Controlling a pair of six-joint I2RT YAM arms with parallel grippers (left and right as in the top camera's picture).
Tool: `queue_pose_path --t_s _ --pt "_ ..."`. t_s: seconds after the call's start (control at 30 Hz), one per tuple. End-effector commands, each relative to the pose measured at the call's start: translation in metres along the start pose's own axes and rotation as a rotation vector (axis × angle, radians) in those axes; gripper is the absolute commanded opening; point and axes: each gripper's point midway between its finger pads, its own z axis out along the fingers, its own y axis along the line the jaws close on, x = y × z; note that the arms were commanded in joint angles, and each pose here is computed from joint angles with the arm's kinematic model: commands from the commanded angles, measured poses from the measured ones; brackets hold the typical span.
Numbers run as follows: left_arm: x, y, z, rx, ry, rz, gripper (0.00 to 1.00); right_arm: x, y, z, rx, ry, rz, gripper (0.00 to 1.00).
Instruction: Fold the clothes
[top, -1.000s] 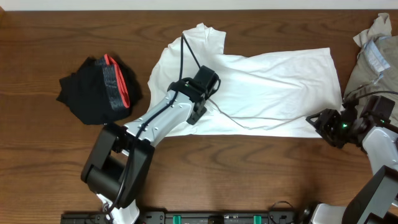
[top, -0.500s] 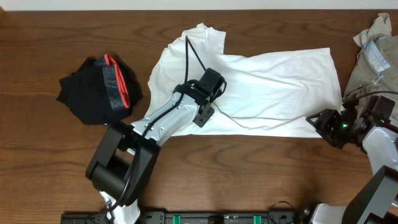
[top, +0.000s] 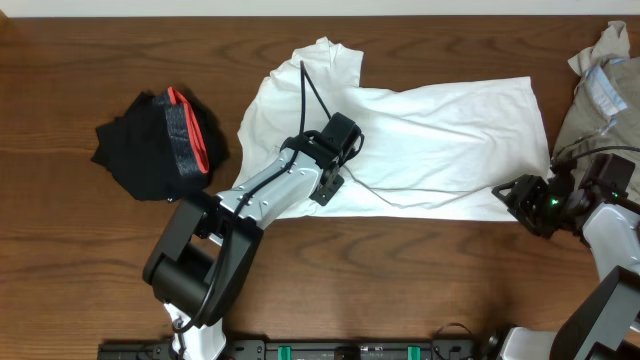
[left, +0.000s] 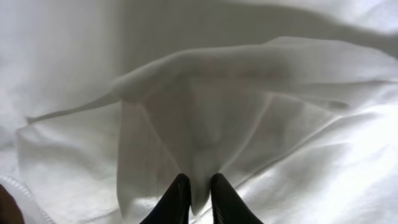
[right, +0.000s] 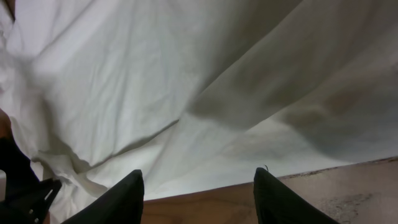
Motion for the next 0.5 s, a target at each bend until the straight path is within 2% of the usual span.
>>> queue_pose_path --t_s 0.0,0.3,0.47 --pt "0.001 0.012 -0.002 -0.064 0.005 0.003 0.13 -0.003 0.004 0.0 -0.007 -0.002 -0.023 0.56" --pt "-0.017 0.024 -0.02 -0.113 -0.056 0.11 0.06 -0.003 0.004 0.0 -0.007 -0.003 -0.023 0.56" --pt "-0.03 0.041 -0.024 -0.211 -0.101 0.117 0.06 -0.004 0.004 0.0 -0.008 -0.005 -0.025 0.57"
